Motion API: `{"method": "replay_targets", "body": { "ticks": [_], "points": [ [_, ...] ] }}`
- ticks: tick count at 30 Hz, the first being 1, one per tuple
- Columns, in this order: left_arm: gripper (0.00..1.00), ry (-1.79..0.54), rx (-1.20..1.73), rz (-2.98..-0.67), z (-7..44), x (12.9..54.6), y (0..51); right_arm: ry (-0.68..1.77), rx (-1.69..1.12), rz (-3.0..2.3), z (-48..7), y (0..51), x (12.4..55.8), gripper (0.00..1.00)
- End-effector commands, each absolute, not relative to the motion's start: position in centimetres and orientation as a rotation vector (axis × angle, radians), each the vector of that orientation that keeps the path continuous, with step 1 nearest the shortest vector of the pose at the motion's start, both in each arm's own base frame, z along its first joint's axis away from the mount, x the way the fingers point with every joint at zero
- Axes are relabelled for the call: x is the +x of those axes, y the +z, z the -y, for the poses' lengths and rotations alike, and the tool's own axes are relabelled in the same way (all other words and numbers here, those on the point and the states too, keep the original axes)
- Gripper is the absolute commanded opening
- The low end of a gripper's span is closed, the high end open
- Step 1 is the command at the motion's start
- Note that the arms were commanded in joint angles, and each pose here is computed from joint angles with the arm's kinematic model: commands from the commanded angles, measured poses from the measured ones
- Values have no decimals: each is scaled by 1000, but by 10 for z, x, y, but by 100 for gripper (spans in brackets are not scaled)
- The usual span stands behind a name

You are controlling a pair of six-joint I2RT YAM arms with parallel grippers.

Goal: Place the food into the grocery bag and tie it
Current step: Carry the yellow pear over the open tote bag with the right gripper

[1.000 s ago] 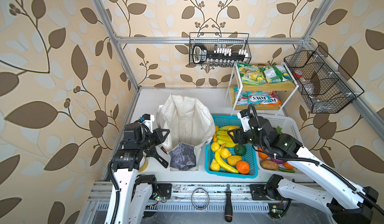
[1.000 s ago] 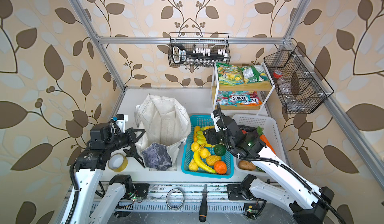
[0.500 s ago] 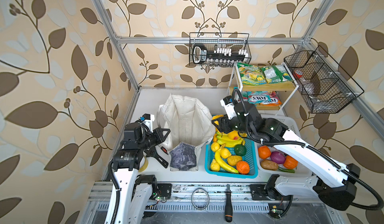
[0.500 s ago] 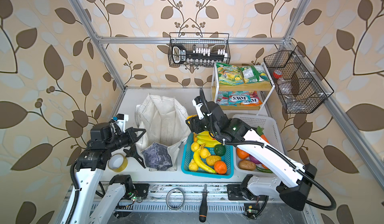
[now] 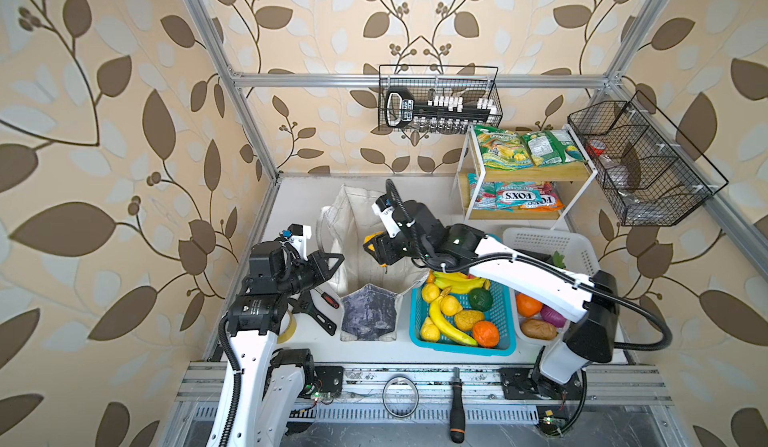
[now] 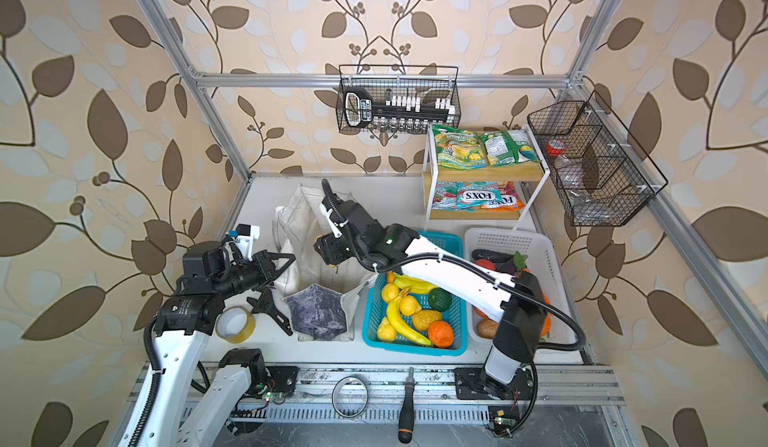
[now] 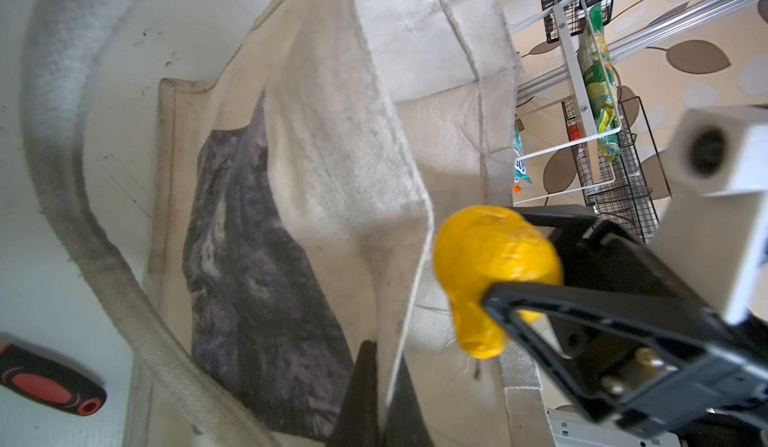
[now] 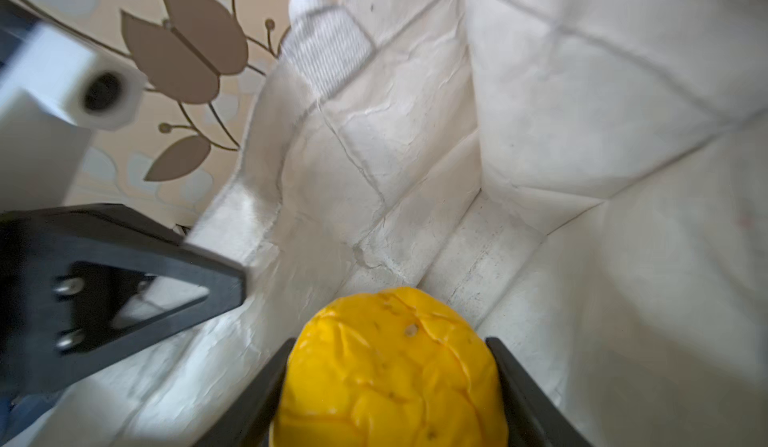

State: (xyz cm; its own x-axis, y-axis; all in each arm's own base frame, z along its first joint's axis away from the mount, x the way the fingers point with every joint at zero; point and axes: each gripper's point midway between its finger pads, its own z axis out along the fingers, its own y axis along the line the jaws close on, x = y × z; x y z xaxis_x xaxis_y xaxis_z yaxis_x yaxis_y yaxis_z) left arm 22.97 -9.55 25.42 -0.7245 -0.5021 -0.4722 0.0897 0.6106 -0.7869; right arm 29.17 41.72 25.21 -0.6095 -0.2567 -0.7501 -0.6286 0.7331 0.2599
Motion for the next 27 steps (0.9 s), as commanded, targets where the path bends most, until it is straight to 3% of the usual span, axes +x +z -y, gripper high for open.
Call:
{"method": "replay_targets", "body": {
  "ticks": [1, 13, 27],
  "points": [
    [0, -1106, -278, -2077, 96, 232, 273, 653, -689, -2240, -436, 228, 297, 63],
    [0, -1169, -268, -2056, 101, 242, 279, 576, -646, -2407, -454, 112, 322, 64],
    [0, -1090, -263, -2060, 95, 235, 285, 525, -537, -2505, -442, 51, 334, 64]
  ]
}}
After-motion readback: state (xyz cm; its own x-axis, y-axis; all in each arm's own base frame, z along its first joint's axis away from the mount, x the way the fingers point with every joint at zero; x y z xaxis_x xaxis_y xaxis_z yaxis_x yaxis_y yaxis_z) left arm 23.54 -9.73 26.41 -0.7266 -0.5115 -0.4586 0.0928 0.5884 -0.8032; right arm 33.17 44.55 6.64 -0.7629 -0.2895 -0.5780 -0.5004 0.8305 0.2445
